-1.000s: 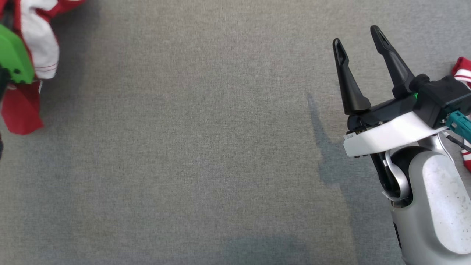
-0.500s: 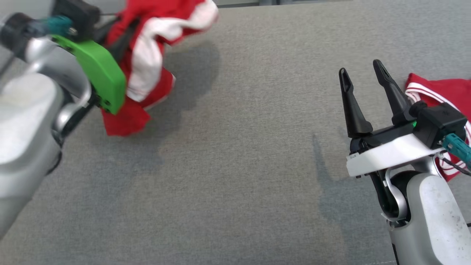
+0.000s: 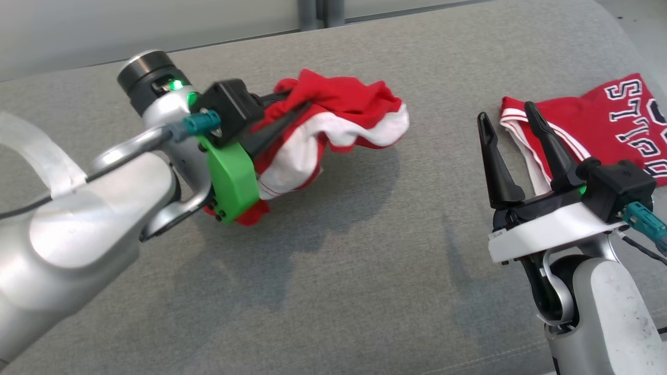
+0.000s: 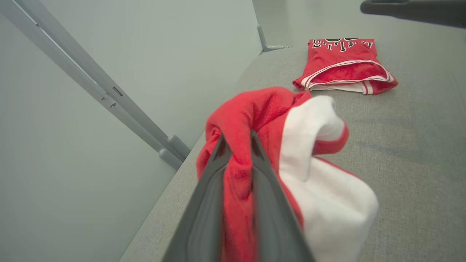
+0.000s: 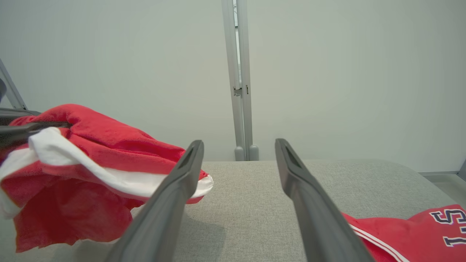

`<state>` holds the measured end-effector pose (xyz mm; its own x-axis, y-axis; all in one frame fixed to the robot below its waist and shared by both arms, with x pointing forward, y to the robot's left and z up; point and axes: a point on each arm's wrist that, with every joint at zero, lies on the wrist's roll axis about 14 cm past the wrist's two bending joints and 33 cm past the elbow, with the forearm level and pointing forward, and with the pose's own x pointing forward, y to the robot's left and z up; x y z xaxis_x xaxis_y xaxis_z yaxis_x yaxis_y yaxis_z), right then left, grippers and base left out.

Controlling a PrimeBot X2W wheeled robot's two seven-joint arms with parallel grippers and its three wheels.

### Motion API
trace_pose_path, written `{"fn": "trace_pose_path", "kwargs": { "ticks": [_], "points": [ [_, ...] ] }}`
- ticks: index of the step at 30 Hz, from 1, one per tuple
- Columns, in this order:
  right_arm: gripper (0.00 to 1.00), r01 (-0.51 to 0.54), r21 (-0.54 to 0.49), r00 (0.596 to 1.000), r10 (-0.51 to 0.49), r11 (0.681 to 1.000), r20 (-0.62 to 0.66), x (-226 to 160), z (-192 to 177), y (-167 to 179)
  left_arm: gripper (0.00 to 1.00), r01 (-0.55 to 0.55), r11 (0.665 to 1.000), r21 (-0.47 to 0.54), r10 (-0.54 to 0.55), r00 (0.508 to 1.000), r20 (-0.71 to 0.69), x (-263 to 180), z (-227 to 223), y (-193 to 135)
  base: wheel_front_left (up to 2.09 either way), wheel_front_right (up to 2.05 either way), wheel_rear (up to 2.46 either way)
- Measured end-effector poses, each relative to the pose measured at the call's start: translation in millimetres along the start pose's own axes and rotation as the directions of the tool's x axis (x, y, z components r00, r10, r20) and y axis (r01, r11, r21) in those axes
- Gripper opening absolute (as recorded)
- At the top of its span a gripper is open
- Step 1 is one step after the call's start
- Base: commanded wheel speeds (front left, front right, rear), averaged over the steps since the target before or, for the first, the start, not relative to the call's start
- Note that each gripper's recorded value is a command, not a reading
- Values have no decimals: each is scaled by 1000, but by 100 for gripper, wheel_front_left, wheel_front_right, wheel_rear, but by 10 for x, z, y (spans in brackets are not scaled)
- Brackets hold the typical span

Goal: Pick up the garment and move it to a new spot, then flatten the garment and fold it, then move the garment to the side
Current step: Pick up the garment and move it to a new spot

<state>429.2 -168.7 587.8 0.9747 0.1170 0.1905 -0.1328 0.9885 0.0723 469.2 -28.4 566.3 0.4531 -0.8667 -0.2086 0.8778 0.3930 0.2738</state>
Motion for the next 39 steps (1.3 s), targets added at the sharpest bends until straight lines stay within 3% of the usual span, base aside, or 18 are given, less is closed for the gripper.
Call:
{"fn": "trace_pose_path", "kwargs": {
  "ticks": [3, 7, 12, 17, 19, 20, 33, 39],
  "points": [
    [100, 25, -5, 1000, -25, 1000, -1, -69, 17, -79, 0, 88, 994, 60, -90, 996, 20, 92, 104, -289, 0, 0, 0],
    [100, 51, -6, 999, -51, 999, -4, -141, 12, -160, 0, 208, 977, 44, -206, 977, -56, 92, -169, -784, 0, 0, 0],
    [100, 68, 0, 998, -68, 998, -18, -185, -35, -215, 0, 248, 969, 0, -247, 964, -99, 51, -392, -987, 0, 0, 0],
    [100, 64, 9, 998, -64, 998, -19, -206, -35, -192, 0, 221, 974, -53, -225, 969, -105, 6, -547, -1002, 0, 0, 0],
    [100, 58, 13, 998, -58, 998, -17, -210, -30, -169, 83, 201, 976, -81, -209, 971, -115, -9, -626, -995, 0, 0, 0],
    [100, 55, 14, 998, -55, 998, -15, -209, -22, -157, 100, 192, 977, -96, -203, 972, -123, -19, -660, -996, 0, 0, 0],
    [100, 23, 35, 1000, -23, 999, 7, -271, 77, -20, 100, 5, 974, -225, -18, 998, -53, -190, -458, -533, 0, 0, 0],
    [100, 8, 42, 1000, -8, 999, 18, -301, 129, 42, 100, -110, 942, -317, 106, 994, -30, -353, -375, -239, 0, 0, 0]
  ]
}}
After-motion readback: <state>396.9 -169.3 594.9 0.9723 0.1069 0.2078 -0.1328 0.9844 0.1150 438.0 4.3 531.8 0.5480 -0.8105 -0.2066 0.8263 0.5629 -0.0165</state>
